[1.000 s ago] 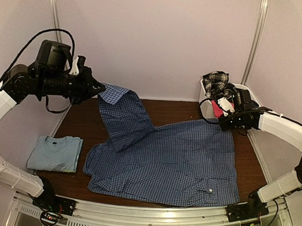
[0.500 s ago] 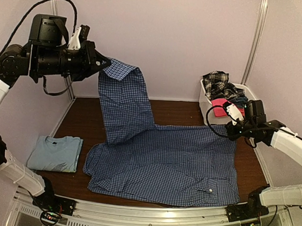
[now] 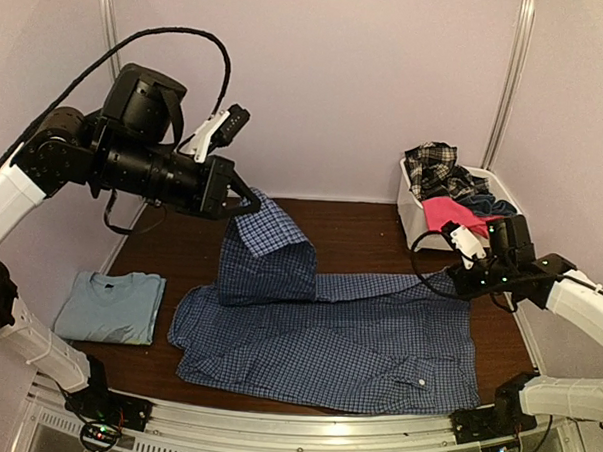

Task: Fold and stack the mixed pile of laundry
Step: Fold the 1/3-folded shirt at the center of the board.

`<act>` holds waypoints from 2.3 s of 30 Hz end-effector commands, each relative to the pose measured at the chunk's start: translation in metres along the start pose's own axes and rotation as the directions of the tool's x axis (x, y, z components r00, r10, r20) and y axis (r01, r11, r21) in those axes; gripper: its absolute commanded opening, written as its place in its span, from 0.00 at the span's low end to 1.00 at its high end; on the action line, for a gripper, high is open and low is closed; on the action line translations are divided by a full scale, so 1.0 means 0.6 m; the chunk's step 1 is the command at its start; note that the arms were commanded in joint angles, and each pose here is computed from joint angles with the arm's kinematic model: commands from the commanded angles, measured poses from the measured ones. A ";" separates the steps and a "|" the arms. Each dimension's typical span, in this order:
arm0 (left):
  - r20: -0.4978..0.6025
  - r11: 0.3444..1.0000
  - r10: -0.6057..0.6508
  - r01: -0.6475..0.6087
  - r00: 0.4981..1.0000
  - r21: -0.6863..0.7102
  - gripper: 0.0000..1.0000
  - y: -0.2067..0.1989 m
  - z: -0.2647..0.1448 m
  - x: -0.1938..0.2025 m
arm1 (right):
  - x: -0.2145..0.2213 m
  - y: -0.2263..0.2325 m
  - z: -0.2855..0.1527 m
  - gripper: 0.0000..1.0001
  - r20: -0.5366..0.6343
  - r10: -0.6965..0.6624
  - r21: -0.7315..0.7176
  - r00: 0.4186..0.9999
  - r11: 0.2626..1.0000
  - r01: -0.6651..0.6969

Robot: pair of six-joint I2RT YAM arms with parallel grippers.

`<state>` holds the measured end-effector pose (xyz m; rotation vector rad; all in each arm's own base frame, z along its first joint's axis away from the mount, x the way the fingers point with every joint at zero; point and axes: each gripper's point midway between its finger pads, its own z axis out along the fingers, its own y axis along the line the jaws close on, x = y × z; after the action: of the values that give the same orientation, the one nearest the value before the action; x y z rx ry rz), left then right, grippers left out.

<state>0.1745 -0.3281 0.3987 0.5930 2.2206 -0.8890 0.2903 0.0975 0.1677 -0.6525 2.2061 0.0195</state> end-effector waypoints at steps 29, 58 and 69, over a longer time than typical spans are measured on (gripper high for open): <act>-0.066 0.966 0.131 -0.112 0.989 0.234 0.00 -0.036 -0.019 0.032 | 0.134 0.087 -0.009 0.18 -0.258 -0.423 -0.257 0.869 0.897 0.360; 0.031 0.996 -0.092 0.091 0.995 0.017 0.00 0.168 0.092 -0.135 | 0.092 0.179 -0.079 0.51 -0.290 -0.466 -0.604 0.836 0.767 0.219; 0.013 0.991 -0.127 0.127 0.992 0.030 0.00 0.189 0.109 -0.129 | 0.215 0.175 -0.062 0.58 -0.459 -0.555 -0.562 0.694 0.786 0.257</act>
<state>0.3201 -0.3083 0.3583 0.4402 2.3197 -0.9444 0.1403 0.1359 0.0861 -1.6696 2.5998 0.2620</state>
